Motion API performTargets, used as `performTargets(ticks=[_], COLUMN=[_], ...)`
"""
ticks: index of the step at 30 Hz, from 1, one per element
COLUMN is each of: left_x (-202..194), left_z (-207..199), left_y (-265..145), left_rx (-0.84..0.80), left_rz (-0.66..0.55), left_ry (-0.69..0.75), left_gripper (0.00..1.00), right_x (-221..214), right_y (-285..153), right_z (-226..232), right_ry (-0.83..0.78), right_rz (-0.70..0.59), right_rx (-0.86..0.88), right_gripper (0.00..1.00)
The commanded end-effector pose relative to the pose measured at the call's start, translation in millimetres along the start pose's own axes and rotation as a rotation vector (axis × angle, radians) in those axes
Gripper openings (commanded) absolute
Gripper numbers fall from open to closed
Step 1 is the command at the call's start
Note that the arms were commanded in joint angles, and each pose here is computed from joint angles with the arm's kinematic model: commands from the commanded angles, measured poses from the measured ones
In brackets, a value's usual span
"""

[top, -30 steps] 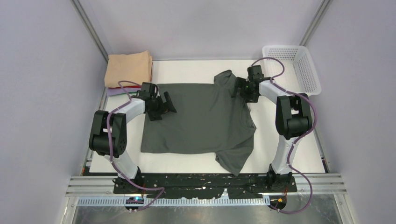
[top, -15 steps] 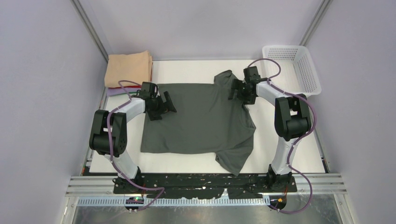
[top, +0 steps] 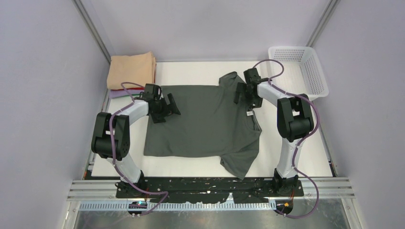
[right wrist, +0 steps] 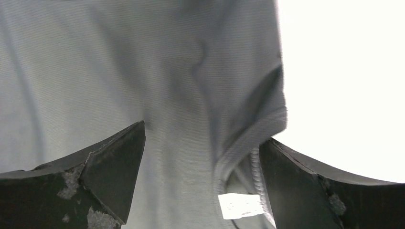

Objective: Fold and stack the t-shirts
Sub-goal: Flatten out the tshirt

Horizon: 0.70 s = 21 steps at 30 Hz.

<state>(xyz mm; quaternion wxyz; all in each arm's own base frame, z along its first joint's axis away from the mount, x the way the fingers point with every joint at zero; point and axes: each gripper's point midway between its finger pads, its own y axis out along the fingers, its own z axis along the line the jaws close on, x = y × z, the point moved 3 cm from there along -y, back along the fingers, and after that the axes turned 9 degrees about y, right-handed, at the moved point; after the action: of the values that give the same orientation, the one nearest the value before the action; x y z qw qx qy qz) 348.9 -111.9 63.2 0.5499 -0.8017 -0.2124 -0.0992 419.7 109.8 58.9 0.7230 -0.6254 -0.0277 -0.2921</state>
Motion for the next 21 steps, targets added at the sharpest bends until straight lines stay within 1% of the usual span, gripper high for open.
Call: performTargets(ticks=[1, 7, 9, 12, 14, 17, 20, 21], left_x=[-1, 0, -1, 0, 1, 2, 3, 3], left_z=[15, 16, 17, 16, 16, 15, 14, 14], left_y=[2, 1, 1, 0, 0, 0, 1, 1], left_rx=[0.056, 0.052, 0.052, 0.050, 0.049, 0.047, 0.044, 0.043], left_rz=[0.015, 0.015, 0.016, 0.014, 0.012, 0.009, 0.010, 0.010], left_ry=[0.001, -0.004, -0.004, -0.002, 0.000, -0.001, 0.000, 0.001], left_gripper=[1.00, 1.00, 1.00, 1.00, 1.00, 1.00, 1.00, 1.00], right_x=[21, 28, 31, 32, 34, 40, 40, 41], right_y=[-4, 2, 2, -1, -6, -9, -13, -17], right_z=[-31, -55, -52, -40, -37, -32, -24, -26], right_ry=[0.026, 0.030, 0.008, -0.057, -0.095, -0.166, -0.216, -0.227], right_rz=[-0.060, -0.052, -0.054, -0.046, -0.057, -0.093, -0.085, -0.086], right_rx=[-0.174, -0.241, -0.214, -0.117, -0.087, -0.035, 0.026, 0.018], right_gripper=[0.96, 0.97, 0.97, 0.97, 0.96, 0.92, 0.84, 0.83])
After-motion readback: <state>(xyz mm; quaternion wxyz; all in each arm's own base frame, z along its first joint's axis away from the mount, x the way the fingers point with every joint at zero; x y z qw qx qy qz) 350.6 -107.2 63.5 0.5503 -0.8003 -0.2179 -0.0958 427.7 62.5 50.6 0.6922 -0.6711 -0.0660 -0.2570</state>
